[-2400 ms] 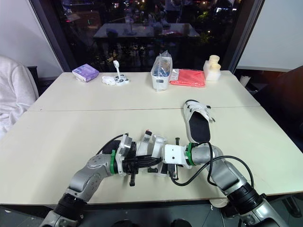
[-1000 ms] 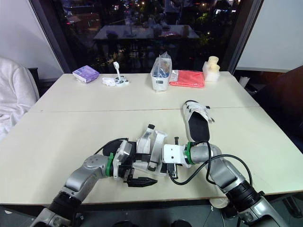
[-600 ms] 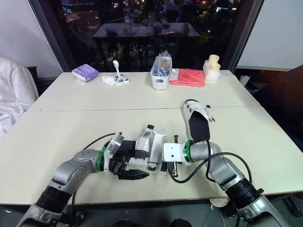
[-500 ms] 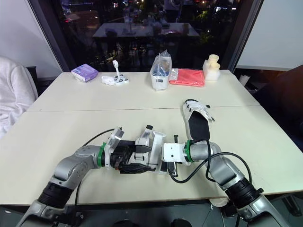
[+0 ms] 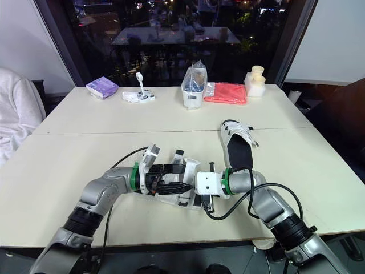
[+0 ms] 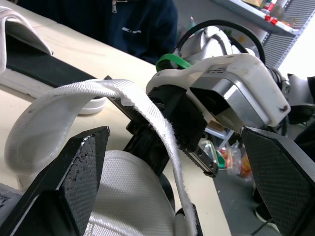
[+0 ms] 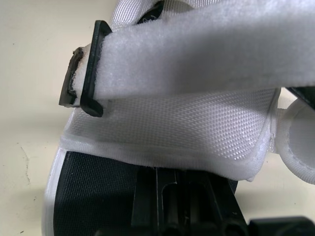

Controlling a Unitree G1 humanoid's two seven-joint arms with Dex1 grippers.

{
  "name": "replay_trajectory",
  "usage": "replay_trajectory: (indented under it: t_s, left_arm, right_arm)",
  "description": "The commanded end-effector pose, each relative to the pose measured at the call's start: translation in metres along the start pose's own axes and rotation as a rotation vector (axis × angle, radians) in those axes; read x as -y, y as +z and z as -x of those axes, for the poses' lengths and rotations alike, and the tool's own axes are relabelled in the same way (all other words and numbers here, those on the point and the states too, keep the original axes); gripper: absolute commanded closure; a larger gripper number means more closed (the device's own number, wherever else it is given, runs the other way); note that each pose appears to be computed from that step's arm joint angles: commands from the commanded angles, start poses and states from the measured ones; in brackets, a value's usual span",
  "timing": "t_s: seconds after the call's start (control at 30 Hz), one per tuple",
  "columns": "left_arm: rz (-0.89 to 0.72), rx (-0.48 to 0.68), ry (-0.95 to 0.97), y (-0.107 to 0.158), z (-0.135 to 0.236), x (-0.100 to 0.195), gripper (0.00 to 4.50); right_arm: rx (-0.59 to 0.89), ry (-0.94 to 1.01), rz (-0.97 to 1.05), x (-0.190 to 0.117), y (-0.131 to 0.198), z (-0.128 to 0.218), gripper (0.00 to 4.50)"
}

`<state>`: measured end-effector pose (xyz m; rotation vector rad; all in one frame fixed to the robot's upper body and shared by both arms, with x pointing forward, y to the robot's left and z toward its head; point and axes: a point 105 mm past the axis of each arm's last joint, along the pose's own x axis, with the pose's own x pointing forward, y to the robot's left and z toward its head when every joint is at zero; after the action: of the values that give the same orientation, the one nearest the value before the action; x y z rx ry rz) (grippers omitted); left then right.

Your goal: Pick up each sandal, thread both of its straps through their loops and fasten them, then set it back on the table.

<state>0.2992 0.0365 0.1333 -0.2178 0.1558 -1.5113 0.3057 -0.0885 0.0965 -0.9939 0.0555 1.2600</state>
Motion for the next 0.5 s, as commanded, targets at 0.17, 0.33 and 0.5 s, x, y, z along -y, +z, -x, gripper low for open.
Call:
replay_trajectory:
  t_s: [0.17,0.33,0.5]
  left_arm:
    - [-0.005,0.004,-0.003,0.003,-0.005,-0.003,3.43]
    - [0.022,-0.014,-0.037,0.000,-0.005,0.003,4.47]
    - [0.074,-0.070,-0.090,-0.008,-0.001,0.014,4.47]
  right_arm:
    - [-0.068,-0.009,-0.022,-0.001,-0.015,0.000,4.50]
    - [-0.069,-0.008,-0.022,0.000,-0.015,-0.001,4.50]
    - [-0.068,-0.008,-0.022,0.000,-0.015,-0.001,4.50]
